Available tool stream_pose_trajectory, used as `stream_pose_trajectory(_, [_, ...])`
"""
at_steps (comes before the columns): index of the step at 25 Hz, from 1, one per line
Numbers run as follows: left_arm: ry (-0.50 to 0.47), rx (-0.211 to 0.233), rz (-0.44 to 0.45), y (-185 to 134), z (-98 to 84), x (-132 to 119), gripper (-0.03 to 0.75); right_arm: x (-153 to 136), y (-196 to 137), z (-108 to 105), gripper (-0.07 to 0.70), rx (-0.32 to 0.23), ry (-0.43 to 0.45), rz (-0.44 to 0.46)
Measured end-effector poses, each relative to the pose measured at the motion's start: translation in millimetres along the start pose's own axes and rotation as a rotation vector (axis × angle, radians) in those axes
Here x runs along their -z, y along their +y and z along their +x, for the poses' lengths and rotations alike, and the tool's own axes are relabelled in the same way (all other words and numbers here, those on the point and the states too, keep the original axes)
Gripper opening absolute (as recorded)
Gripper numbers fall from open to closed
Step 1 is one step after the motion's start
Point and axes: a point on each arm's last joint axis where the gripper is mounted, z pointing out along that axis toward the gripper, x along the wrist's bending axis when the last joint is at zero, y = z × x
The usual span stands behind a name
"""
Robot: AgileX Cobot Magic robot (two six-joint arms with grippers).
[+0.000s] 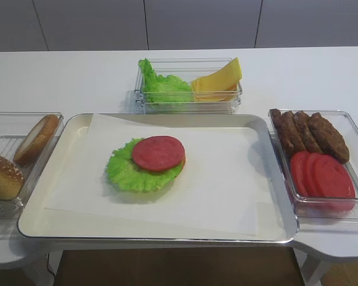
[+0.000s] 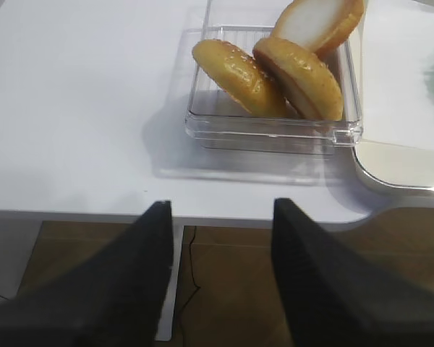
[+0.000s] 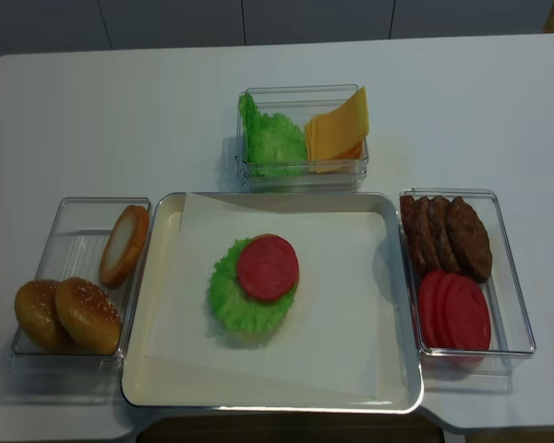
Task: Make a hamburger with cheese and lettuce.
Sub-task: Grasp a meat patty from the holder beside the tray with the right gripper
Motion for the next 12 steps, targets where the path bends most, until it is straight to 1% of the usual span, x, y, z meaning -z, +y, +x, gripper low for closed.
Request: stream_pose_trajectory(12, [0.0, 0.0, 0.0, 0.0, 0.0, 0.0, 0.336, 0.0, 0.0, 0.0, 0.477, 0.0, 0.0, 0.0])
